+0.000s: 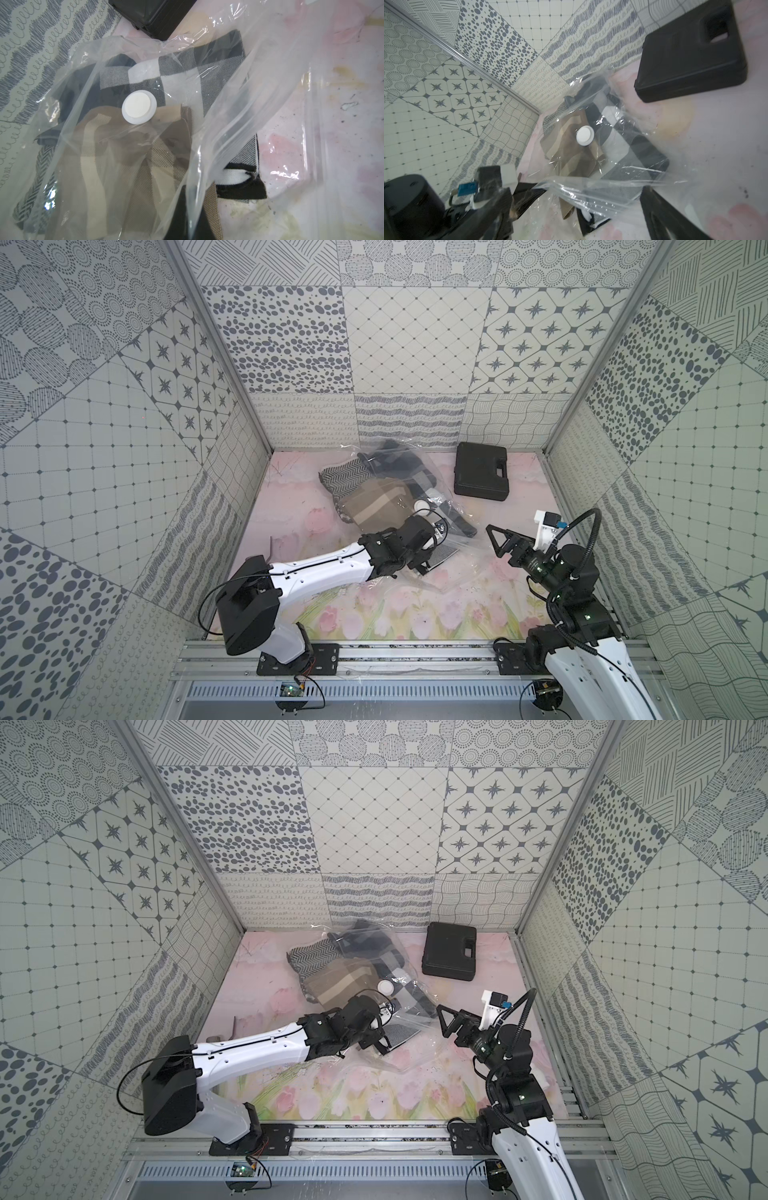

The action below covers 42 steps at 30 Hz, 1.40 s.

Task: Take the blanket out of the vacuum bag
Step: Open the vacuum bag at the center of the board, then take out the blanket from the vacuum bag.

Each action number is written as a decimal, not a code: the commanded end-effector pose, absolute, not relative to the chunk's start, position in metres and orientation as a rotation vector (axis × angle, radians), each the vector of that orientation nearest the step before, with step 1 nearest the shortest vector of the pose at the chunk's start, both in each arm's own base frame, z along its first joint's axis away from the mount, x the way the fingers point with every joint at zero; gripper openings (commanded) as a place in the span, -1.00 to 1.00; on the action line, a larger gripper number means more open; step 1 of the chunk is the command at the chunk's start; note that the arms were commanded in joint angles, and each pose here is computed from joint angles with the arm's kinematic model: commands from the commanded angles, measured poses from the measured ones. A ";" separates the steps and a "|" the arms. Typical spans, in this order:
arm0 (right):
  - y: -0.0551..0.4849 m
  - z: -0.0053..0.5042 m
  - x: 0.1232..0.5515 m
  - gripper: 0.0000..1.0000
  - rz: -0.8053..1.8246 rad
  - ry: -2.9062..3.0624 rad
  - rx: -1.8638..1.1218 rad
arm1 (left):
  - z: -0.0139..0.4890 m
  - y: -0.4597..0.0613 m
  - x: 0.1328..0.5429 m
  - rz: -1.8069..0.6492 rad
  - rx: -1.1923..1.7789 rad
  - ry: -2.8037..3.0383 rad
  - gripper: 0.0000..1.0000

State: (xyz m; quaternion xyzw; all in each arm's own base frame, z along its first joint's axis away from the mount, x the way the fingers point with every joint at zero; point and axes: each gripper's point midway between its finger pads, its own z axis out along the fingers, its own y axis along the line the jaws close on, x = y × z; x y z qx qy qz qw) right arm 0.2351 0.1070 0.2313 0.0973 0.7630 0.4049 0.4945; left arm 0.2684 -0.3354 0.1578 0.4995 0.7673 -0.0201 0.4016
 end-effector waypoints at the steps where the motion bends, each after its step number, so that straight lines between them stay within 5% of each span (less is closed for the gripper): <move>1: 0.124 0.235 0.220 0.98 1.215 1.796 0.273 | 0.175 -0.383 0.291 -0.330 1.373 1.822 -1.00; 9: 0.150 0.215 0.230 0.98 1.271 1.833 0.251 | 0.188 -0.382 0.348 -0.295 1.348 1.846 -1.00; 17: 0.222 0.171 0.269 0.85 1.303 1.982 0.111 | 0.195 -0.343 0.330 -0.261 1.351 1.924 -1.00; 26: 0.260 0.161 0.297 0.91 1.262 2.021 0.035 | 0.208 -0.308 0.312 -0.236 1.269 2.019 -1.00; 31: 0.280 0.137 0.315 0.85 1.276 2.068 0.045 | 0.223 -0.281 0.328 -0.057 1.126 2.063 -1.00; 42: 0.300 0.097 0.314 0.85 0.917 2.259 -0.034 | 0.227 -0.264 0.335 0.028 1.012 2.045 -1.00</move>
